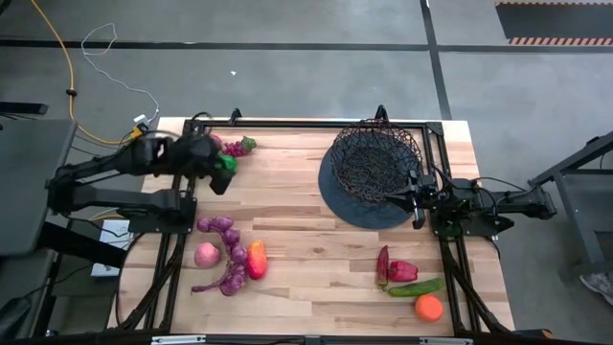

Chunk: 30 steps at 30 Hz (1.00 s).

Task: Build produce basket
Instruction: Put the lime into the wire basket

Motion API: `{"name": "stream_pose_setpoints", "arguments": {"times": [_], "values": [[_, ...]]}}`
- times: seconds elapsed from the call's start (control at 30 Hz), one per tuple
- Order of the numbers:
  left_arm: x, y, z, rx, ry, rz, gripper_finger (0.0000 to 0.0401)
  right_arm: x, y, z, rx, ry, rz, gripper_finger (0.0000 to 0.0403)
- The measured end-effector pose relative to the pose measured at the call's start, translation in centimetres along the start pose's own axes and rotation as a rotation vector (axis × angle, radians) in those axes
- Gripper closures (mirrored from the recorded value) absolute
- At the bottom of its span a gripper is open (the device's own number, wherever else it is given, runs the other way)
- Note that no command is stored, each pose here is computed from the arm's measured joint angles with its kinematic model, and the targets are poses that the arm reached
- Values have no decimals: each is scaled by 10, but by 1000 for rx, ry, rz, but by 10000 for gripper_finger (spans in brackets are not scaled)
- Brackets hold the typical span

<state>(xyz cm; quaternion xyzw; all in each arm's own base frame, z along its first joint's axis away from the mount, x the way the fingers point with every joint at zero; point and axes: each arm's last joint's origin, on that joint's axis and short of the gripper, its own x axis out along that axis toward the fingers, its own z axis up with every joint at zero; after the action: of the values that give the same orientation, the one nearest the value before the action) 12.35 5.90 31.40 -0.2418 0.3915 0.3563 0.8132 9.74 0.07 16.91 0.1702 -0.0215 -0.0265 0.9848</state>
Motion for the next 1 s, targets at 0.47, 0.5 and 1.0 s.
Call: {"name": "stream_pose_setpoints", "arguments": {"times": [0.47,0.5,1.0], "values": [[95,27,36,201,600,236,73,0,0,0,0,0,1,402],[104,29,37,224,632,239,73,0,0,0,0,0,1,402],[181,46,34,453,889,358,73,0,0,0,0,0,0,402]]}}
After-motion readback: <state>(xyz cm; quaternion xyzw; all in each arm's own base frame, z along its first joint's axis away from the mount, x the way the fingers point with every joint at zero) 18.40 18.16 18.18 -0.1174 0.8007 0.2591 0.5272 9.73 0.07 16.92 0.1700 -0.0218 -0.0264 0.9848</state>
